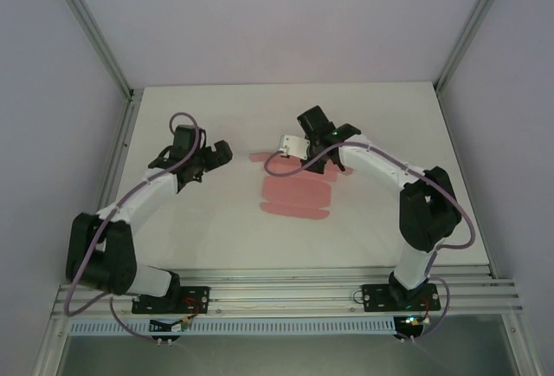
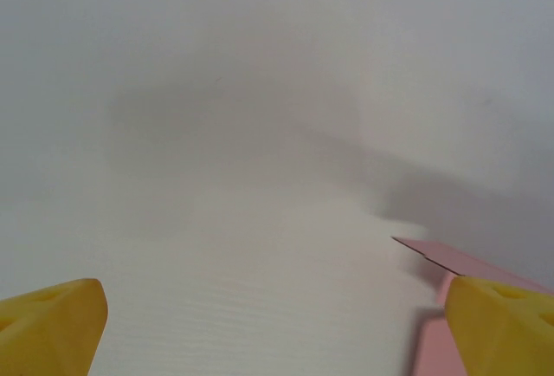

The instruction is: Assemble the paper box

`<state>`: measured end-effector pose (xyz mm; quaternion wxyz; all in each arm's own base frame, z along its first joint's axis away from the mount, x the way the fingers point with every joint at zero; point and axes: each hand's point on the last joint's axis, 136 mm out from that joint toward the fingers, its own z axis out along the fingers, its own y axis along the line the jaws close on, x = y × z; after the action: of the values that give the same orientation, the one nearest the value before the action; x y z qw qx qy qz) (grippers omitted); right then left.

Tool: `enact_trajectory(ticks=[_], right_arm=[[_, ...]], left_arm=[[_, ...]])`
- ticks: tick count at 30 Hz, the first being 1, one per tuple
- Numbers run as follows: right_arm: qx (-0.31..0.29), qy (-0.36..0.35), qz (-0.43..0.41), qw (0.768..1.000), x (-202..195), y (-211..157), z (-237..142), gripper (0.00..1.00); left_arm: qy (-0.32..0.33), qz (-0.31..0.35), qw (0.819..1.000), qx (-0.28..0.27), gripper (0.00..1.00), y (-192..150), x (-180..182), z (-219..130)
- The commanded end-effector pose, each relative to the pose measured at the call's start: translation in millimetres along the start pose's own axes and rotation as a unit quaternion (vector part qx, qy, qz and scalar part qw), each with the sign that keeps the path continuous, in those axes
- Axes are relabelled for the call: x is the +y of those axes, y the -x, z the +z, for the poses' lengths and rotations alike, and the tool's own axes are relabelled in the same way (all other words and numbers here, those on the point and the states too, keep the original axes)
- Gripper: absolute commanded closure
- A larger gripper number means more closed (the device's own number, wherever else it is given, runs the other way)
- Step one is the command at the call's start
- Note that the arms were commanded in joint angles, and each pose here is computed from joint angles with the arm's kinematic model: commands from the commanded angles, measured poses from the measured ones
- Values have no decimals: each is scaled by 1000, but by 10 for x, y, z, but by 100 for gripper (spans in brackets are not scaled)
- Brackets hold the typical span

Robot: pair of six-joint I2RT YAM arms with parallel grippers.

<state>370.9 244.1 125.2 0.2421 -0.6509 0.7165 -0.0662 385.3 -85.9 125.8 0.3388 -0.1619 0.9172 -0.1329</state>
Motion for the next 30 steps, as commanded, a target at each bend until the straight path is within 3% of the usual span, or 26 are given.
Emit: enact_trajectory(ticks=[1,6,10,12,16,19,23,28,30], right_arm=[[19,26,-25,999,67,-91,230,100],[-13,26,-35,999,-36,-41,374,100],[-4,40,-30,999,-238,-112,360,100],[1,78,-39,996,-211,-135,197,100],[-13,231,-29,972,115,-97,-325,100],[18,286,-23,958,268,-197,-394,100],[36,211,-24,976,76,-285,-41,100],[-54,104,-47,992,-173,-46,116,100],[-65,93,-61,992,-183,-35,161,100]], left_arm=[[-44,27,999,-11,0,205,-183,221],[-68,33,996,39,0,188,-270,689],[-89,39,994,43,0,258,-389,813],[-96,41,994,36,0,302,-431,809],[-96,53,993,33,0,329,-439,751],[-97,59,993,33,0,294,-426,718],[-81,65,994,41,0,229,-345,752],[-86,64,993,59,0,135,-336,825],[-99,63,991,64,0,115,-377,841]])
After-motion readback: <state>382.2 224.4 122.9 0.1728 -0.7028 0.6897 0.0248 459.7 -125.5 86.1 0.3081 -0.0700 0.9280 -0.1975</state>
